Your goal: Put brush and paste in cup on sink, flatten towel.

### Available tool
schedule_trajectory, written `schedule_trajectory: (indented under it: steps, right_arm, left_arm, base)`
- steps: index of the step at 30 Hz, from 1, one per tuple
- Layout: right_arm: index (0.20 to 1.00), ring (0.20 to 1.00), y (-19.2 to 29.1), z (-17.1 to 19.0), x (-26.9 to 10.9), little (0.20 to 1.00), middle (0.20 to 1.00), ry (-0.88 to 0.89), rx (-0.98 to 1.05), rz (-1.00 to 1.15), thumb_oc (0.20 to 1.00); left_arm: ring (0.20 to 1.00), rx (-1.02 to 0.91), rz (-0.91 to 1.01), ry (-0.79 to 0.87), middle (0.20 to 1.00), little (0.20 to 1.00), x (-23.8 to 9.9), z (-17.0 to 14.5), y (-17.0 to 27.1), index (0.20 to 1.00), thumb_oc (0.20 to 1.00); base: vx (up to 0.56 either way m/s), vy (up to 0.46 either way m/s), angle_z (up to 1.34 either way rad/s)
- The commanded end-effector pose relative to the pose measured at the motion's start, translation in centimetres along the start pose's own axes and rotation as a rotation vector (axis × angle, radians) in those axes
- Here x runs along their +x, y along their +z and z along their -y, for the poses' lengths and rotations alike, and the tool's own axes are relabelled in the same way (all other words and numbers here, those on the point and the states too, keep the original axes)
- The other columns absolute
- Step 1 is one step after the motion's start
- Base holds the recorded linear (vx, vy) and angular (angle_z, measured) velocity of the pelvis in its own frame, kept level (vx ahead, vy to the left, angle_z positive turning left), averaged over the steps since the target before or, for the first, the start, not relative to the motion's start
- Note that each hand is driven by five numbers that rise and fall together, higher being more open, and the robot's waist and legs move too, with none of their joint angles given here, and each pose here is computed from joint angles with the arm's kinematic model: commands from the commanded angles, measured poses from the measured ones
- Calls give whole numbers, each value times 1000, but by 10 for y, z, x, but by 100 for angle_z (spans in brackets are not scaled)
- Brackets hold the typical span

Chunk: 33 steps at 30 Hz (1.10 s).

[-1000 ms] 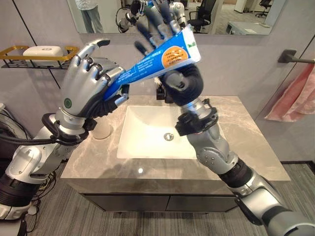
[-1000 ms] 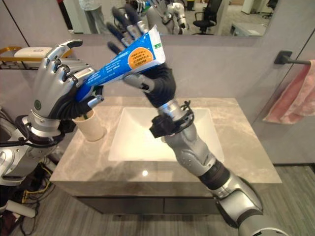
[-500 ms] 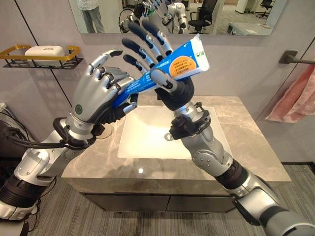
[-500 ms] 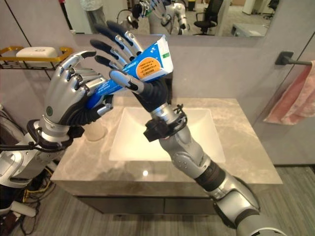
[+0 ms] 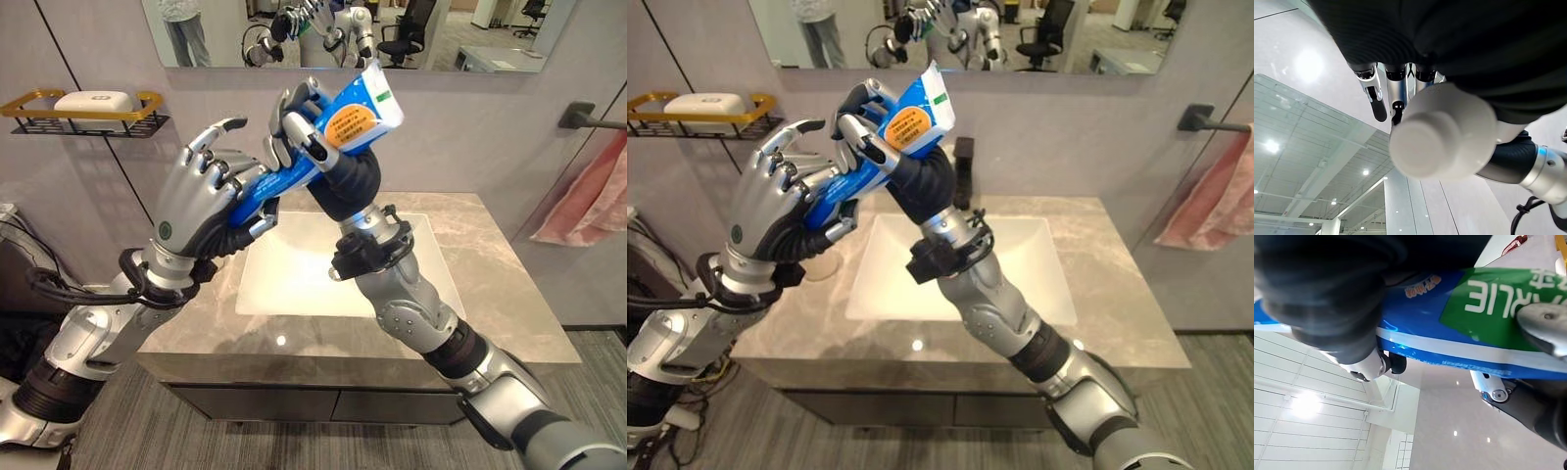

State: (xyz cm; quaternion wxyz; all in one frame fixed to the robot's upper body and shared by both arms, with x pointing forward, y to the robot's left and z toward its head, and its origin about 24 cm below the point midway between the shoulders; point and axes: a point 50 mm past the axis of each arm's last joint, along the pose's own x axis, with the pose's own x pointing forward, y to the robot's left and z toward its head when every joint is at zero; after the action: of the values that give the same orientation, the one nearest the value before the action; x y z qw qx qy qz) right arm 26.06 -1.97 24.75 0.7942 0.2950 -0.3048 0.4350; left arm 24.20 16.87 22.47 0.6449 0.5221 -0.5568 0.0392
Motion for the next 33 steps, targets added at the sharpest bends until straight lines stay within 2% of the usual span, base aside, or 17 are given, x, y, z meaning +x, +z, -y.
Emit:
schedule_trajectory:
  steps: [1,2,3,4,7,9,10,11,12,13,16,17,19,21,28,31,33]
  right_arm:
    - [200,200,35,-16,22,200,200,68,-21,210,200]
    - [200,200,35,-16,22,200,200,68,-21,210,200]
    - [200,200,35,-13,21,200,200,43,-27,215,200]
    - [200,200,28,-14,23,200,200,17,-6,195,200]
    - [200,200,31,-7,20,200,200,-14,-12,202,200]
    - [200,200,37,-7,15,200,200,-17,-48,208,200]
    - [200,200,37,-7,15,200,200,-17,-49,207,200]
    - [200,200,46,-4,10,200,200,-27,-115,238,200]
    - [200,200,46,-4,9,200,200,-30,-115,236,200]
    - [200,200,50,-1,11,200,200,-51,-175,242,200]
    - [200,200,49,0,12,200,200,-58,-189,231,200]
    - [200,200,45,2,23,200,200,-64,-242,206,200]
    - [200,200,43,3,27,200,200,-59,-256,194,200]
    - [200,200,36,9,41,200,200,-61,-325,137,200]
    - [200,200,27,19,57,200,200,-101,-373,96,200]
    - [200,200,24,19,63,200,200,-95,-411,70,200]
    - [200,200,24,19,64,200,200,-89,-428,66,200]
  left_arm:
    - [319,-15,-57,29,319,319,3,-14,-11,319,319]
    - [523,-15,-57,28,523,523,2,-15,-11,523,523]
    - [853,-36,-77,31,853,853,0,-14,-11,853,853]
    - [1000,-112,-146,48,1000,1000,0,-3,-12,1000,1000]
    - [1000,-164,-173,71,1000,1000,2,-5,-13,1000,1000]
    - [1000,-298,-255,86,1000,1000,-4,0,-15,1000,1000]
    - [1000,-300,-256,85,1000,1000,-4,0,-15,1000,1000]
    - [1000,-412,-334,-55,1000,1000,-34,32,9,1000,1000]
    - [1000,-413,-335,-58,1000,1000,-34,32,10,1000,1000]
    - [1000,-459,-370,-164,1000,1000,-52,35,15,1000,1000]
    - [1000,-476,-379,-213,1000,1000,-58,32,16,1000,1000]
    - [1000,-560,-464,-313,1000,1000,-77,32,12,1000,1000]
    - [1000,-577,-499,-341,1000,1000,-85,33,11,1000,1000]
    - [1000,-573,-599,-455,1000,1000,-112,32,4,1000,1000]
    - [1000,-615,-783,-571,1000,1000,-152,33,-6,1000,1000]
    - [1000,-684,-962,-611,1000,1000,-185,35,-9,1000,1000]
    - [1000,-700,-995,-618,1000,1000,-191,36,-9,1000,1000]
  base:
    - [0,0,0]
    - [0,0,0]
    - [0,0,0]
    - [0,0,0]
    - [0,0,0]
    - [0,0,0]
    - [0,0,0]
    - [0,0,0]
    - [6,-4,5]
    - [-1,-5,3]
    - [-1,-4,9]
    - [-1,-7,17]
    - [-4,3,2]
    - [-2,5,9]
    - [-6,0,13]
    - [-1,-1,19]
    - [-5,-2,21]
